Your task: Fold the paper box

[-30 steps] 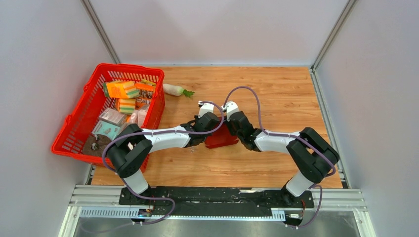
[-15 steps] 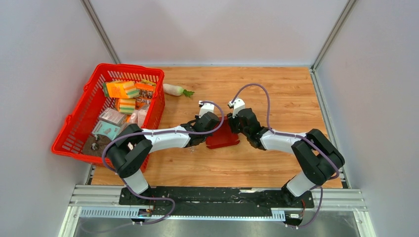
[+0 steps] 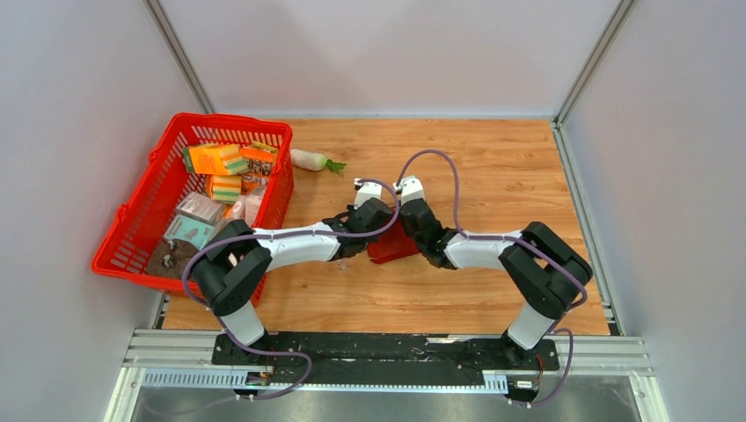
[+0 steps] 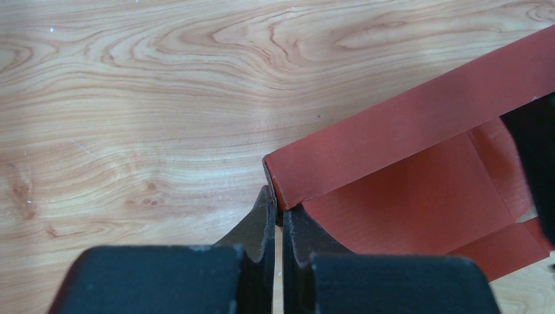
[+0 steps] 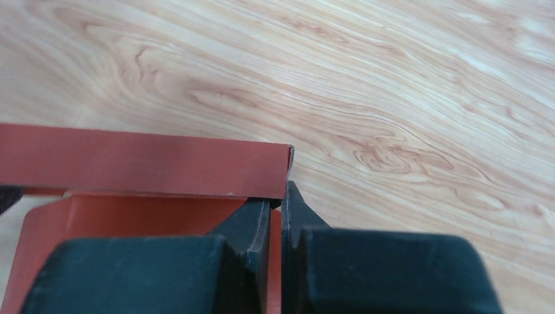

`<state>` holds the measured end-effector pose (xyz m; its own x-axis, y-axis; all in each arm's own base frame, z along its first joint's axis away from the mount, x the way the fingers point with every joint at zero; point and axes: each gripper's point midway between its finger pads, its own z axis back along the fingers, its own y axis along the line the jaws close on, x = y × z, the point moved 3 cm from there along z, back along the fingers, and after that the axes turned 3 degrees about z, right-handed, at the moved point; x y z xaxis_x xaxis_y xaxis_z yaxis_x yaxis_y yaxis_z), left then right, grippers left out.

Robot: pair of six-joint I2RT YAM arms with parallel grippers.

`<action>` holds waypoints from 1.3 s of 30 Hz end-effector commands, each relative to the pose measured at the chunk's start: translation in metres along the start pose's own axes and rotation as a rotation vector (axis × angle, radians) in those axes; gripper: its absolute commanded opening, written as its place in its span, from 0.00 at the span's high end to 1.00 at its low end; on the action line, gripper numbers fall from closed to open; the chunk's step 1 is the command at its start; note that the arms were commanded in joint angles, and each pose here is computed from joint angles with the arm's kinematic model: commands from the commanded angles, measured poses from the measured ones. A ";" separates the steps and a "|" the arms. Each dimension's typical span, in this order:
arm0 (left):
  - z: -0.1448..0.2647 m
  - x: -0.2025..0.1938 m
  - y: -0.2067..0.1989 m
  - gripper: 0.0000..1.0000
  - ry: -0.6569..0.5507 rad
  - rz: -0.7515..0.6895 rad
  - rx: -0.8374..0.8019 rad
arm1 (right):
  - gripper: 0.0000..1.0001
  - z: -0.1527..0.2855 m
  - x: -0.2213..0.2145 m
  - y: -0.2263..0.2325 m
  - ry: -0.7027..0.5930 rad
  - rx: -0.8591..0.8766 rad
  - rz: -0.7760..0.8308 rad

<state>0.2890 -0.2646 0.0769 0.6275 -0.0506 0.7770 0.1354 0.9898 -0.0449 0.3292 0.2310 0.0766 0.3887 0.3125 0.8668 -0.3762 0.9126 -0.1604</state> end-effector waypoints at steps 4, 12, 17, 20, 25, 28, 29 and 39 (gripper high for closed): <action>0.000 0.007 -0.020 1.00 0.022 0.043 -0.050 | 1.00 0.005 0.015 -0.002 -0.052 -0.387 -0.049; 0.000 0.004 -0.016 1.00 0.027 0.039 -0.036 | 1.00 0.004 0.019 0.015 -0.055 -0.216 -0.008; -0.001 0.004 -0.013 1.00 0.036 0.049 -0.031 | 0.38 0.031 0.018 0.007 -0.028 -0.128 -0.136; -0.003 0.003 -0.011 1.00 0.049 0.060 -0.026 | 0.18 0.063 0.014 -0.003 0.007 -0.113 -0.218; 0.003 0.000 -0.014 0.74 0.060 0.085 -0.089 | 0.11 0.113 -0.017 -0.017 0.147 -0.072 -0.312; 0.015 0.001 -0.012 0.45 0.038 0.102 -0.135 | 0.10 0.128 -0.033 -0.010 0.250 0.019 -0.362; 0.019 0.001 -0.011 0.39 0.041 0.102 -0.149 | 0.11 0.133 -0.030 -0.012 0.251 0.033 -0.404; 0.094 0.013 0.022 0.31 -0.024 0.131 -0.325 | 0.18 0.129 -0.039 -0.011 0.412 0.200 -0.722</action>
<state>0.2456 -0.2420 0.1220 0.6627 0.0731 0.7453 0.2162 0.9341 -0.2839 0.2145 0.1673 0.1145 0.7760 -0.1334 0.6165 -0.0951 0.9415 0.3234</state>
